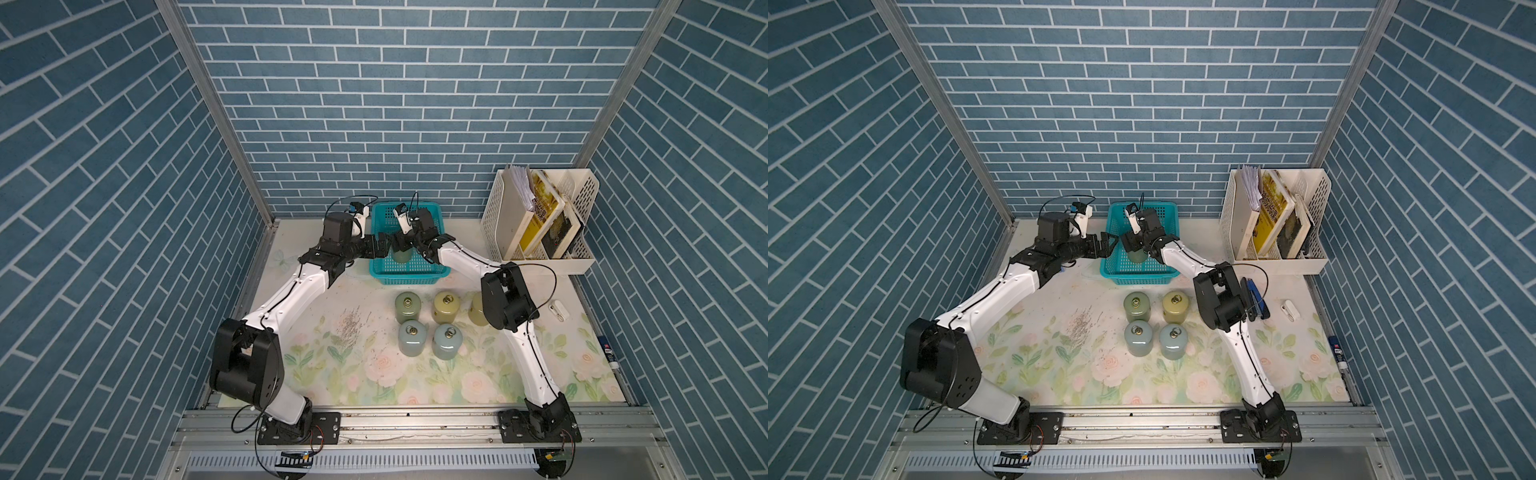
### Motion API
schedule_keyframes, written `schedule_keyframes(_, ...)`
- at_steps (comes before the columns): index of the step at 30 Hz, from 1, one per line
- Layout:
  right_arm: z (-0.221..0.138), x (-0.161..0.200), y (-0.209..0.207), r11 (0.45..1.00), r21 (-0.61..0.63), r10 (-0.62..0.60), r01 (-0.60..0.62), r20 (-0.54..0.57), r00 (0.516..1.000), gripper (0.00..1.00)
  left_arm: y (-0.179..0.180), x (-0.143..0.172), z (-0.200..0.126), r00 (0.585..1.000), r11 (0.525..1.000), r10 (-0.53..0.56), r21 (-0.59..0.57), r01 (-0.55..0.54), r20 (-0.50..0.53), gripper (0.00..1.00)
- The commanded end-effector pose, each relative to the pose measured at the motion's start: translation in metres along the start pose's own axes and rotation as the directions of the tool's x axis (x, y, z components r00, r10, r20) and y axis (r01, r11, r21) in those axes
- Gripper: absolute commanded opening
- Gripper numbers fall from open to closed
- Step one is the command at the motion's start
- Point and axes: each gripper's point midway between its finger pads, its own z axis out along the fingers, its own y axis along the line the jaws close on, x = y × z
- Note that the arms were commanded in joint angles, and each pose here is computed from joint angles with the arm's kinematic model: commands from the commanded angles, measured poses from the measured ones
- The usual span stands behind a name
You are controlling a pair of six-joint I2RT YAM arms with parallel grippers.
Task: Take the tea canister out of the basket
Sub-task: Pick up the tea canister from the basket.
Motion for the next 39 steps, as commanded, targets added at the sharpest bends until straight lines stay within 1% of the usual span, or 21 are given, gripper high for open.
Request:
schedule_keyframes(1, 0.008, 0.026, 0.004, 1.000, -0.004, -0.030, 0.030, -0.083, 0.996, 0.95, 0.003, 0.002, -0.006, 1.000, 1.000, -0.003, -0.006, 0.003, 0.001, 1.00)
schedule_keyframes(5, 0.010, 0.034, 0.009, 0.998, -0.003, -0.056, 0.056, -0.121, 0.991, 0.97, 0.002, 0.003, -0.007, 1.000, 1.000, -0.003, -0.006, 0.003, -0.001, 1.00)
schedule_keyframes(9, 0.014, 0.047, 0.006, 0.998, 0.012, -0.053, 0.055, -0.160, 0.986, 0.97, 0.002, 0.004, -0.009, 1.000, 1.000, -0.003, -0.006, 0.003, 0.001, 1.00)
schedule_keyframes(11, 0.015, 0.049, 0.006, 0.998, 0.016, -0.049, 0.053, -0.169, 0.984, 0.93, 0.002, 0.004, -0.009, 1.000, 1.000, -0.004, -0.007, 0.004, 0.001, 1.00)
schedule_keyframes(13, 0.015, 0.048, 0.005, 0.999, 0.020, -0.046, 0.049, -0.161, 0.986, 0.88, 0.003, 0.005, -0.008, 1.000, 1.000, -0.003, -0.009, 0.003, -0.003, 1.00)
schedule_keyframes(14, 0.014, 0.046, 0.006, 0.999, 0.020, -0.045, 0.049, -0.154, 0.987, 0.84, 0.004, 0.005, -0.008, 1.000, 1.000, -0.002, -0.010, 0.002, -0.004, 1.00)
schedule_keyframes(15, 0.013, 0.041, 0.005, 0.999, 0.019, -0.045, 0.048, -0.141, 0.989, 0.77, 0.004, 0.006, -0.007, 1.000, 1.000, -0.002, -0.011, 0.002, -0.006, 1.00)
schedule_keyframes(18, 0.007, 0.025, 0.005, 0.999, 0.021, -0.045, 0.048, -0.099, 0.994, 0.64, 0.003, 0.004, -0.007, 1.000, 1.000, -0.001, -0.007, 0.001, -0.003, 1.00)
schedule_keyframes(20, 0.000, 0.011, 0.005, 0.999, 0.020, -0.046, 0.048, -0.070, 0.996, 0.53, 0.002, 0.003, -0.006, 1.000, 1.000, -0.002, -0.001, 0.002, -0.004, 1.00)
schedule_keyframes(24, -0.024, -0.020, 0.006, 0.999, 0.016, -0.047, 0.047, -0.011, 0.999, 0.37, -0.003, 0.001, -0.010, 1.000, 1.000, 0.000, 0.017, 0.000, 0.000, 1.00)
schedule_keyframes(25, -0.033, -0.030, 0.007, 0.999, 0.013, -0.048, 0.048, 0.010, 0.999, 0.30, -0.005, 0.001, -0.013, 1.000, 1.000, 0.004, 0.024, -0.004, 0.003, 1.00)
schedule_keyframes(26, -0.041, -0.038, 0.008, 0.999, 0.008, -0.048, 0.048, 0.027, 0.998, 0.18, -0.007, -0.001, -0.016, 1.000, 1.000, 0.010, 0.028, -0.010, 0.009, 1.00)
schedule_keyframes(27, -0.051, -0.048, 0.009, 0.999, 0.003, -0.048, 0.048, 0.049, 0.998, 0.00, -0.007, -0.001, -0.019, 1.000, 0.999, 0.022, 0.023, -0.022, 0.010, 1.00)
schedule_keyframes(30, -0.082, -0.072, 0.010, 0.999, -0.001, -0.039, 0.039, 0.102, 0.994, 0.00, -0.002, -0.001, -0.029, 0.999, 0.998, 0.053, -0.025, -0.053, 0.001, 1.00)
schedule_keyframes(31, -0.098, -0.085, 0.011, 0.999, -0.003, -0.036, 0.037, 0.135, 0.990, 0.00, -0.002, -0.002, -0.032, 0.998, 0.998, 0.060, -0.032, -0.060, 0.000, 1.00)
schedule_keyframes(33, -0.123, -0.098, 0.013, 0.999, -0.003, -0.032, 0.033, 0.177, 0.984, 0.00, -0.005, -0.004, -0.039, 0.998, 0.998, 0.063, -0.029, -0.063, 0.007, 1.00)
schedule_keyframes(37, -0.176, -0.115, 0.017, 0.999, 0.011, -0.033, 0.031, 0.249, 0.968, 0.00, -0.019, -0.004, -0.050, 0.998, 0.998, 0.056, 0.036, -0.057, 0.022, 1.00)
schedule_keyframes(39, -0.205, -0.114, 0.024, 0.999, 0.017, -0.041, 0.038, 0.265, 0.963, 0.00, -0.034, 0.004, -0.050, 0.995, 0.992, 0.095, 0.080, -0.094, -0.013, 1.00)
